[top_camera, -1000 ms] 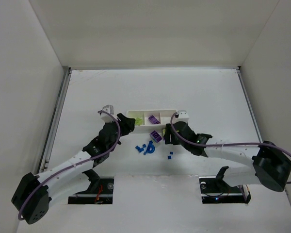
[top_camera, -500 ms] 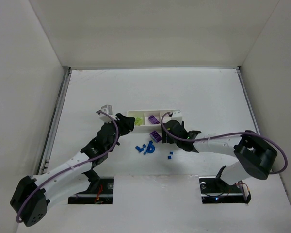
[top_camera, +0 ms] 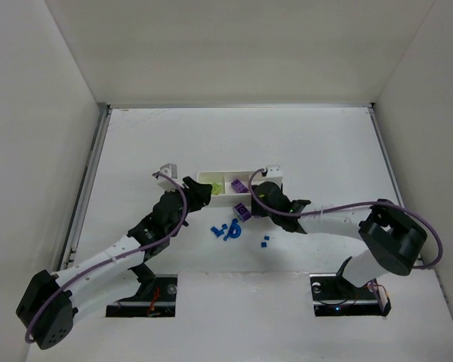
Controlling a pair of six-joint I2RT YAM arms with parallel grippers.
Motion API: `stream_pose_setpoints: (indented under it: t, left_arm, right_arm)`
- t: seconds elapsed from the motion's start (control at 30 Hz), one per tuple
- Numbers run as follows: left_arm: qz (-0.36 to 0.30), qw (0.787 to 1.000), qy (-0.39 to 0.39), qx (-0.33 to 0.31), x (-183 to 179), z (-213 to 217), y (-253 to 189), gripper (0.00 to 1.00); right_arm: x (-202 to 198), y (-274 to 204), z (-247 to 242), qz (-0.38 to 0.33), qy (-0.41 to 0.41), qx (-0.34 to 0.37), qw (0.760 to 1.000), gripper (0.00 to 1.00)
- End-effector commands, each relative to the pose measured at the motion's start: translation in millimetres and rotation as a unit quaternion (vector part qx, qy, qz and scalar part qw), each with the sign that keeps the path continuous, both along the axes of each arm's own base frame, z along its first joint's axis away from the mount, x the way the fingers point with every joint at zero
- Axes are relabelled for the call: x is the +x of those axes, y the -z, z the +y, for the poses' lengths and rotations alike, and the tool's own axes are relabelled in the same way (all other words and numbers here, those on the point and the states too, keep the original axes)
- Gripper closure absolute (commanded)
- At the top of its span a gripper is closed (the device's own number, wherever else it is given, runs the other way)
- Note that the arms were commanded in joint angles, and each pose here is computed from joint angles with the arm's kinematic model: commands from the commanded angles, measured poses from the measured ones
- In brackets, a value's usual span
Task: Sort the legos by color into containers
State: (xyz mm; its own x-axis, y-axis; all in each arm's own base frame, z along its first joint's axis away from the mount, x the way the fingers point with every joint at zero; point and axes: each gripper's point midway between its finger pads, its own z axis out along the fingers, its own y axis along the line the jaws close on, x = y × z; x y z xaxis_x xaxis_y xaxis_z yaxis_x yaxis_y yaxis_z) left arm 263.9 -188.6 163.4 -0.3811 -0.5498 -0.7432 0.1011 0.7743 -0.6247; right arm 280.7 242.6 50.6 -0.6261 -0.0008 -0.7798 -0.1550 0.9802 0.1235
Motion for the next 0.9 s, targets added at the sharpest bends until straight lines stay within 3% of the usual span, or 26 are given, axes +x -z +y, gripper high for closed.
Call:
stream_pose_setpoints:
  t: [0.0, 0.37, 0.57, 0.87]
  left_arm:
    - [-0.013, 1.000, -0.003, -0.014, 3.2, -3.5, -10.9, 0.57]
    - [-0.009, 1.000, -0.001, -0.015, 4.3, -7.7, -9.9, 0.57]
    - [-0.012, 1.000, 0.001, -0.018, 3.2, -8.0, -13.6, 0.56]
    - [-0.029, 0.998, 0.033, -0.045, -6.5, -27.7, -40.2, 0.54]
  right_arm:
    - [17.0, -16.0, 10.7, -0.030, 0.007, 0.020, 0.999, 0.41]
    - [16.6, -4.0, 4.1, -0.009, 0.009, 0.011, 1.000, 0.40]
    - [14.5, -20.6, 0.9, -0.026, 0.014, 0.031, 0.999, 0.54]
    - [-17.9, -98.1, 5.1, -0.067, -0.020, 0.159, 0.985, 0.54]
